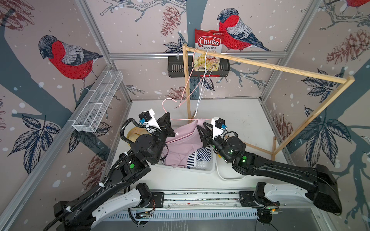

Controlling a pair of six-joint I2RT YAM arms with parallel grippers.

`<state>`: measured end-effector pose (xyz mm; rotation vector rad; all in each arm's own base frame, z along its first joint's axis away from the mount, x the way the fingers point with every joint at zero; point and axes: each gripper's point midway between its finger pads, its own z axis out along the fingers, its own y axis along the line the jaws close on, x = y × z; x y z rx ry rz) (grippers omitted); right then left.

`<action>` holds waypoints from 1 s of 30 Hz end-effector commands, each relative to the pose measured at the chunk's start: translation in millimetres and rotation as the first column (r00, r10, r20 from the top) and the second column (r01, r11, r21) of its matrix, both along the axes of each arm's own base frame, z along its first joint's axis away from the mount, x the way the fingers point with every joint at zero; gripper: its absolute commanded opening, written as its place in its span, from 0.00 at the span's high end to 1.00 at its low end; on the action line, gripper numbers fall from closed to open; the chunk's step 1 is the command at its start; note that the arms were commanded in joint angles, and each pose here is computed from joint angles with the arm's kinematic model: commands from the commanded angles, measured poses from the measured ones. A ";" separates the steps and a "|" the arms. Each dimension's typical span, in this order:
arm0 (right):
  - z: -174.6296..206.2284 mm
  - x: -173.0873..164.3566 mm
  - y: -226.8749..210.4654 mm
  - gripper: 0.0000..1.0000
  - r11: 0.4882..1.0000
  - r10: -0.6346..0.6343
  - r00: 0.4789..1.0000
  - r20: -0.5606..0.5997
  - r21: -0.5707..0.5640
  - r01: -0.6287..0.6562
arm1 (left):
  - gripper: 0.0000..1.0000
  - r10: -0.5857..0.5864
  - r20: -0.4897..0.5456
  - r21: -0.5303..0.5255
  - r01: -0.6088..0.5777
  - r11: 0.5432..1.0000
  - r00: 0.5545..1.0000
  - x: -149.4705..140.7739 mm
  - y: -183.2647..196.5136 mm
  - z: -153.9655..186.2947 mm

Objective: Remove the clothespins securing tank tops to the hanger
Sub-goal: Remove the tank top from the hanger.

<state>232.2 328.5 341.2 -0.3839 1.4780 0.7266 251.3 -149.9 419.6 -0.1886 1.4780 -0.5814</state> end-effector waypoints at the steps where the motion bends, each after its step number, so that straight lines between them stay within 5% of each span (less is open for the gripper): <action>1: 11.3 0.6 0.0 0.98 1.000 0.006 1.000 0.011 0.019 -0.007 | 1.00 0.026 0.003 -0.042 -0.026 0.999 1.000 0.6 5.4 2.4; 10: 16.9 -3.7 -45.9 1.00 0.986 0.000 0.999 -0.035 0.164 0.006 | 1.00 0.082 -0.037 0.026 -0.081 0.996 0.996 8.5 6.3 -11.7; 14: 16.2 14.6 -92.3 1.00 0.961 -0.103 0.988 -0.115 0.245 0.129 | 1.00 0.082 -0.034 0.029 -0.081 0.996 0.996 6.3 9.1 -12.0; 19: -7.7 37.0 -130.8 1.00 0.950 -0.181 0.957 -0.225 0.213 0.230 | 1.00 0.093 -0.023 0.018 -0.093 0.996 0.995 2.9 15.9 -8.1; 23: -36.9 38.9 -126.8 1.00 0.966 -0.161 0.942 -0.293 0.151 0.212 | 1.00 0.089 -0.005 0.011 -0.089 0.996 0.996 1.7 16.3 1.2; 30: -65.1 13.4 -68.9 1.00 0.989 0.052 0.948 -0.314 0.145 -0.006 | 1.00 0.048 0.014 0.012 -0.048 0.999 0.999 4.2 4.0 13.1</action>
